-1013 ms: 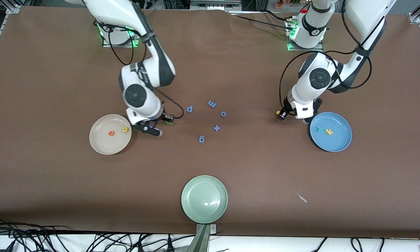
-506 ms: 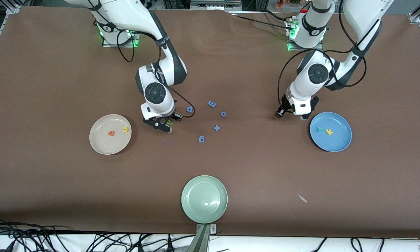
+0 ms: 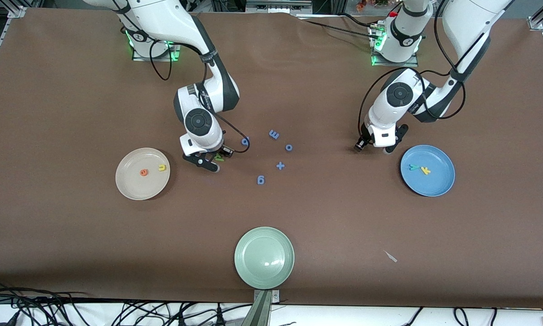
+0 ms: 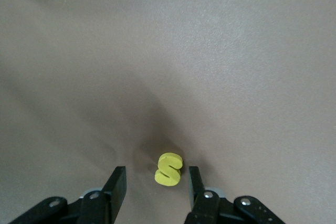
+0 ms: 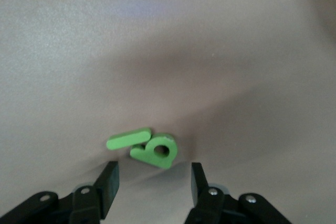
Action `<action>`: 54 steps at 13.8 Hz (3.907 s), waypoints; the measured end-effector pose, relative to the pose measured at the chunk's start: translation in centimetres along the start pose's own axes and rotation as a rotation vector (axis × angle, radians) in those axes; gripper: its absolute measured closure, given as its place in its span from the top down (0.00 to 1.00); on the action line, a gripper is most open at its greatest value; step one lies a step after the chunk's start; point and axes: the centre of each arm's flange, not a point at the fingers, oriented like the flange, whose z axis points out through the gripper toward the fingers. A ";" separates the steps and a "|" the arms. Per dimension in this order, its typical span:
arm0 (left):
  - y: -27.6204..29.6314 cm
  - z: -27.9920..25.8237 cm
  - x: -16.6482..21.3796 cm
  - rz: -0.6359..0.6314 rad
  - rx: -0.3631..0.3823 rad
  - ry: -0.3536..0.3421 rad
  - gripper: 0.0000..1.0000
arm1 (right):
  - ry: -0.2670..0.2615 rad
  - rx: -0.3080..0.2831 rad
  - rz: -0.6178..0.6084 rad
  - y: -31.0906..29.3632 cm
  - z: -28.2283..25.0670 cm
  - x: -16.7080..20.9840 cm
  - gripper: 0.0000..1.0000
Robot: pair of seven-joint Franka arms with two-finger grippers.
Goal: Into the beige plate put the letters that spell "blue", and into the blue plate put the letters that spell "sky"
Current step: 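Grasp the yellow s with the left gripper while the right gripper grasps the green b, then place the b on the beige plate while the left gripper carries the s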
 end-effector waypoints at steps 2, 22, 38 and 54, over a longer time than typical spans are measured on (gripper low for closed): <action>0.0 0.1 0.1 -0.002 0.000 -0.002 0.53 | 0.001 -0.001 -0.017 0.7 0.0 1.0 0.64; 0.6 -0.3 0.8 -0.013 -0.017 0.001 0.43 | 0.005 0.005 -0.042 1.3 -0.2 1.8 0.37; 0.8 0.4 0.7 -0.016 -0.013 -0.016 0.30 | -0.022 -0.055 -0.305 14.3 -8.7 13.7 0.37; 0.1 -6.3 18.7 -0.054 0.035 0.073 0.22 | -0.067 0.146 -0.100 6.4 -8.0 9.6 0.74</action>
